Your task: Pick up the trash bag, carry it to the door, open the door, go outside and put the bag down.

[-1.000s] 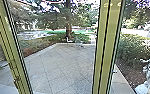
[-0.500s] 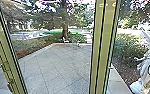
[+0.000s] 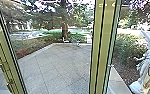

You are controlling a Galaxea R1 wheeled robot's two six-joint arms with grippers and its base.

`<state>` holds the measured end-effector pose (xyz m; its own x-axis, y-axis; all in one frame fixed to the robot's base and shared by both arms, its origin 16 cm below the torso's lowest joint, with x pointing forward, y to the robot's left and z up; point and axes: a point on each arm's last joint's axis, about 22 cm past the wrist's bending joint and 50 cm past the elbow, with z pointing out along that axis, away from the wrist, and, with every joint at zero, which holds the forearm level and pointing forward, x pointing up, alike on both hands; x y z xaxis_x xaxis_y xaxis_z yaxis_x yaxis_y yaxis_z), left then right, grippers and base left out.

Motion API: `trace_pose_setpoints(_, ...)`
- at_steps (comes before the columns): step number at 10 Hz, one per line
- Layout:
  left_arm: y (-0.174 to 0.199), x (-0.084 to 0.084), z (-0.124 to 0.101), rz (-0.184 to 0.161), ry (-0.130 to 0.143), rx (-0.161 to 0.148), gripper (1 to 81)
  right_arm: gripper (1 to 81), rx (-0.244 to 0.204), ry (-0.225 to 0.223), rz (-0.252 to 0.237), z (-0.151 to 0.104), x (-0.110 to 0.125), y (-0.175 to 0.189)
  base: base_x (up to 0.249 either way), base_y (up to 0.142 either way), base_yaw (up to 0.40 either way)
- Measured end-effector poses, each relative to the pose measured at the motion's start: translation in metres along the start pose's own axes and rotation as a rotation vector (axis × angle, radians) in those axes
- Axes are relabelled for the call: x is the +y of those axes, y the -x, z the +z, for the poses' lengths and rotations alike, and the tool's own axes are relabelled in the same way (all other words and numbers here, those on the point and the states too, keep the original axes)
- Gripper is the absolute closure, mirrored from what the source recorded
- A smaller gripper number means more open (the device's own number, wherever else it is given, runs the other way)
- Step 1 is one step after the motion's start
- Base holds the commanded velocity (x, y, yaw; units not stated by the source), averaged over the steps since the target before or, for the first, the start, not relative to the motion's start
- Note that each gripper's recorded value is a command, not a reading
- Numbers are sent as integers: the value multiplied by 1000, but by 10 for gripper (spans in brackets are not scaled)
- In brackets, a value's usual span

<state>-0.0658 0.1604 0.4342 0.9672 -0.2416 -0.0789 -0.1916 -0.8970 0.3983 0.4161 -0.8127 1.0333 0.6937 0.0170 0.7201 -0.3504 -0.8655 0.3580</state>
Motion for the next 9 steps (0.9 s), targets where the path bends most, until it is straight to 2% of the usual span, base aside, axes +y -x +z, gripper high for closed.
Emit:
trace_pose_setpoints(2,0,0,0,-2,0,0,811,10,17,63,-20,0,25,-9,0,0,0)
trace_pose_setpoints(4,0,0,0,-3,0,0,811,10,80,136,-65,-14,56,-42,0,0,0)
trace_pose_setpoints(7,0,3,1,-9,4,0,811,10,74,230,-132,-18,91,-38,0,0,0)
trace_pose_setpoints(9,0,2,0,-19,3,0,811,10,69,268,-172,-21,103,-37,0,0,0)
